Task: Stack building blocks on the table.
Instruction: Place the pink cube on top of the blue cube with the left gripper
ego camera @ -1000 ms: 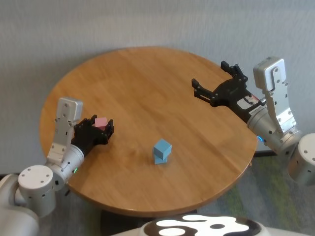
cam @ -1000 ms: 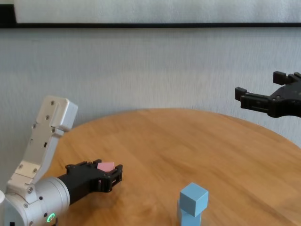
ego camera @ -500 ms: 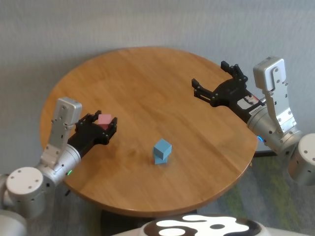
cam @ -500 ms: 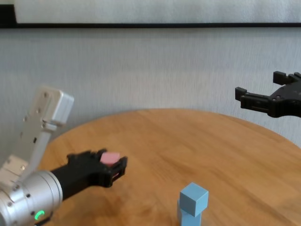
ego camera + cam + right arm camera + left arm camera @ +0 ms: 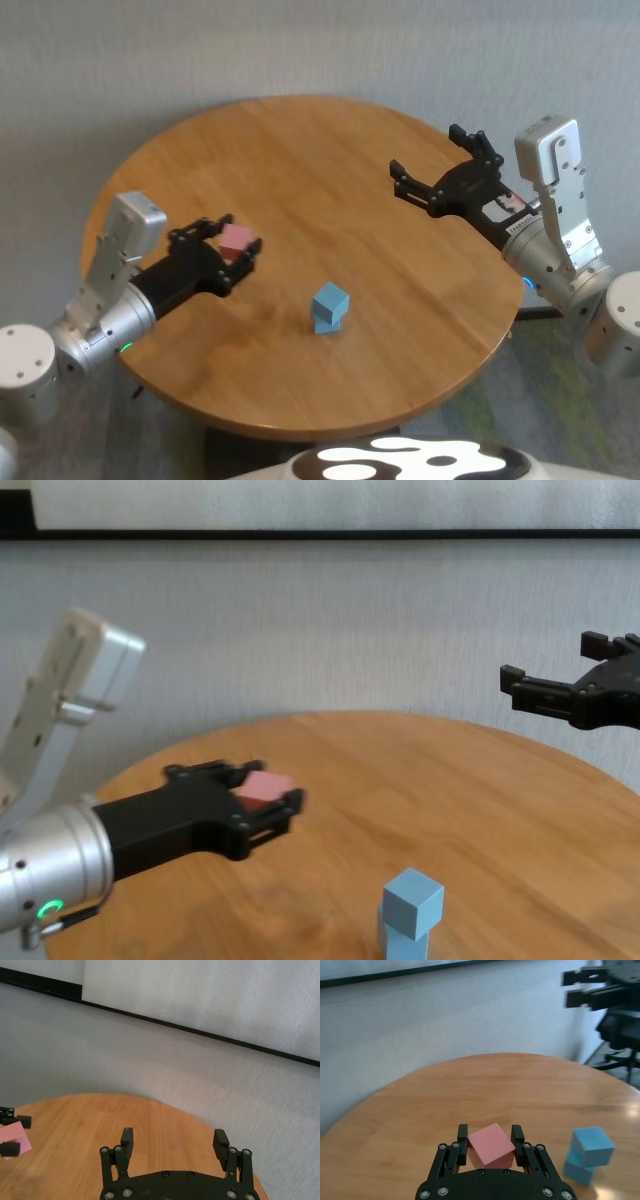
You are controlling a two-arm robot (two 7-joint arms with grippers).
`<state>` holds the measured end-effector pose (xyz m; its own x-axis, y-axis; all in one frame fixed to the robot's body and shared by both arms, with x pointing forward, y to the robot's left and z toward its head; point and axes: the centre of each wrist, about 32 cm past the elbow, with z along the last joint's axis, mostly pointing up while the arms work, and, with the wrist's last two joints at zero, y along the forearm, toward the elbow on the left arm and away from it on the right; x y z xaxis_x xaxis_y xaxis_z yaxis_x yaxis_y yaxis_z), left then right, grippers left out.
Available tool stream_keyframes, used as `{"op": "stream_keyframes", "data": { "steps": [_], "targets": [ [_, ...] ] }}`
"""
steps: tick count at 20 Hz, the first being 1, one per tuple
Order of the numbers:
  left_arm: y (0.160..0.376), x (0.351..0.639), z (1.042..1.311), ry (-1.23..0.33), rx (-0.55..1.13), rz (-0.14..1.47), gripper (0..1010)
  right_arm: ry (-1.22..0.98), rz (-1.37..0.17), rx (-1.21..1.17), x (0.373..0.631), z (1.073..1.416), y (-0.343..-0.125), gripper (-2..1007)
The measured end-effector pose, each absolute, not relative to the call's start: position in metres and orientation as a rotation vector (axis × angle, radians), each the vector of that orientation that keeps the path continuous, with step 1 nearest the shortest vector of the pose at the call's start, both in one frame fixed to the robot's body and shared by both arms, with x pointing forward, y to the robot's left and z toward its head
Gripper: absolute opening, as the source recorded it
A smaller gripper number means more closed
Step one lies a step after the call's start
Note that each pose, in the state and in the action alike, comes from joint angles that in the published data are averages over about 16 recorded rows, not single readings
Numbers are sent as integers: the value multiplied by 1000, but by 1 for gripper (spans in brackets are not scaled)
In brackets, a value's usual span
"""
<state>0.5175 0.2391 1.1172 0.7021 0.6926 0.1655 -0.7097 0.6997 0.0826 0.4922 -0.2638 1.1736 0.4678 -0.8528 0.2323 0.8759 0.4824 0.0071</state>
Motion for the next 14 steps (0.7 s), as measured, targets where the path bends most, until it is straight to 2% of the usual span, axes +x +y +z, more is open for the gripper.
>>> {"op": "stream_keyframes", "data": {
  "steps": [14],
  "targets": [
    [217, 540, 1149, -77, 190, 450, 541, -216, -1063, -119, 492, 1174, -264, 1005]
  ]
}}
